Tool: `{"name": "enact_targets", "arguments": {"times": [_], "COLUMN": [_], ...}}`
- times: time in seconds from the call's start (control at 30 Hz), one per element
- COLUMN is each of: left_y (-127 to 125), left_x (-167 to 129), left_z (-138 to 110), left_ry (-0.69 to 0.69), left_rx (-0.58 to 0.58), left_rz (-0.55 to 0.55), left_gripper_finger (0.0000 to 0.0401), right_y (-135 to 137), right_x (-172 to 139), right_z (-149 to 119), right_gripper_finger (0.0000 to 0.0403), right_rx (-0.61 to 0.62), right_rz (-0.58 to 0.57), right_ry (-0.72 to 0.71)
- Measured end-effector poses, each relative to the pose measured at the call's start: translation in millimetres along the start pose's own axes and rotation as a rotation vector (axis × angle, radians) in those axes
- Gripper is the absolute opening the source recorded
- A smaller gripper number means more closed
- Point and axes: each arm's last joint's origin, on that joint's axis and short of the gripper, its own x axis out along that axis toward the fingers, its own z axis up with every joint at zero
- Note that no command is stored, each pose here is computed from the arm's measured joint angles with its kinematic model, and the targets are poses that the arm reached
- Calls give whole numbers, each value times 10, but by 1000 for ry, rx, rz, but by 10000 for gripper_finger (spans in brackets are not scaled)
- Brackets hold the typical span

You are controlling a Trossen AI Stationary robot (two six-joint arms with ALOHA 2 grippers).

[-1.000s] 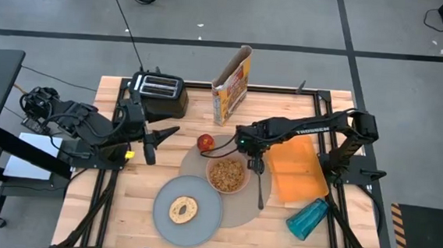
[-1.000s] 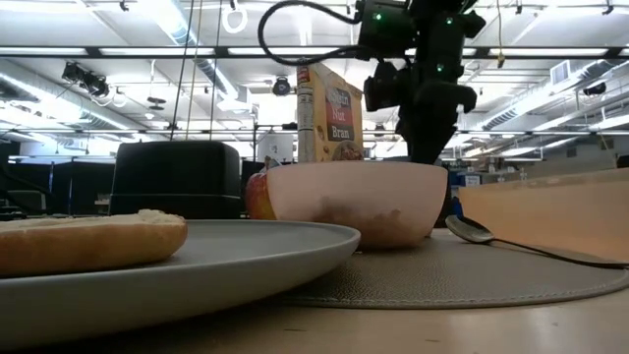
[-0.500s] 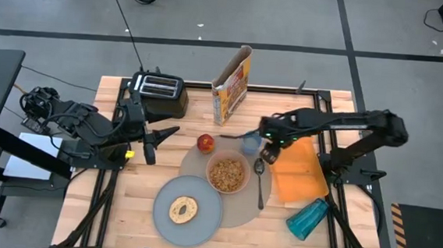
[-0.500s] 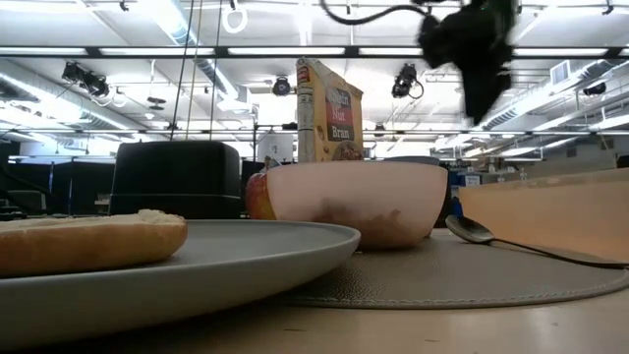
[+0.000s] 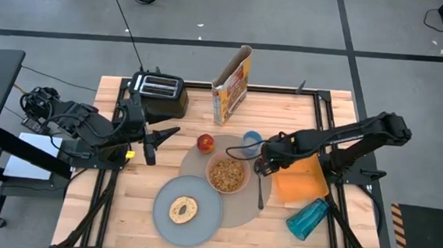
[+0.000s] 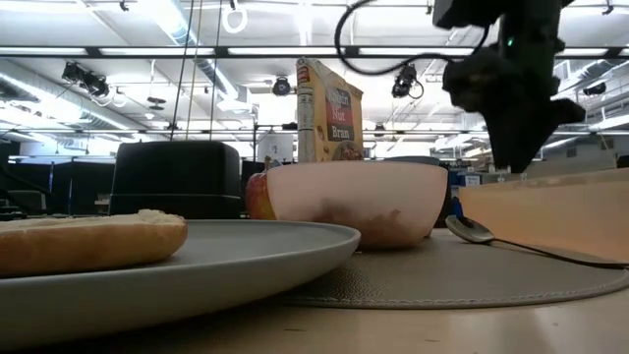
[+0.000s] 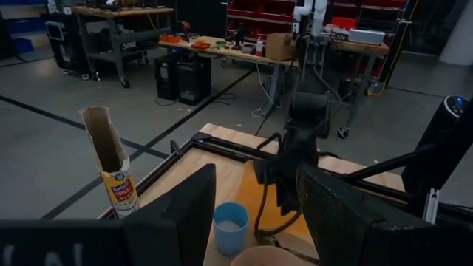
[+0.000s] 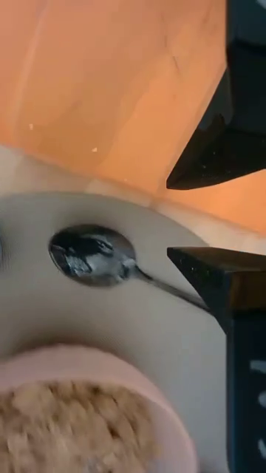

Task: Arrange a breakfast setting
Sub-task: Adjust the orange bin, then move the light blue cup to the top right of the table

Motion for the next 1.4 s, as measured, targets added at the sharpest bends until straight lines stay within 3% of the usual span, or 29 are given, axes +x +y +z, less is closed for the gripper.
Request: {"name": "enact_targets", "arguments": {"times": [0.4,0.67,0.87,1.1,1.27,1.4], "left_y": [-2,-55,-97,-116,-115,-114], "left_x": [-1,-48,-96,-119,-119,-119], "left_z": [-11,-26,-38,-44,-47,-48], "left_ry": [12,25,28,30,31,32], "left_rx": [9,31,44,47,51,58], "left_rz": [-14,-76,-108,-123,-121,-121], "left_gripper_finger": [197,197,197,197,197,197], "right_y": [6,-80,-164,-245,-269,-248], "right_x": [412,384,337,331,269,59], "right_z": [164,318,434,500,497,461], "right_gripper_finger": [97,44,28,45,93,135], "right_rx": [109,199,268,329,316,236], "right_rz": [-173,-184,-180,-211,-197,-174], "right_ry": [22,-22,-36,-26,-22,-51]}}
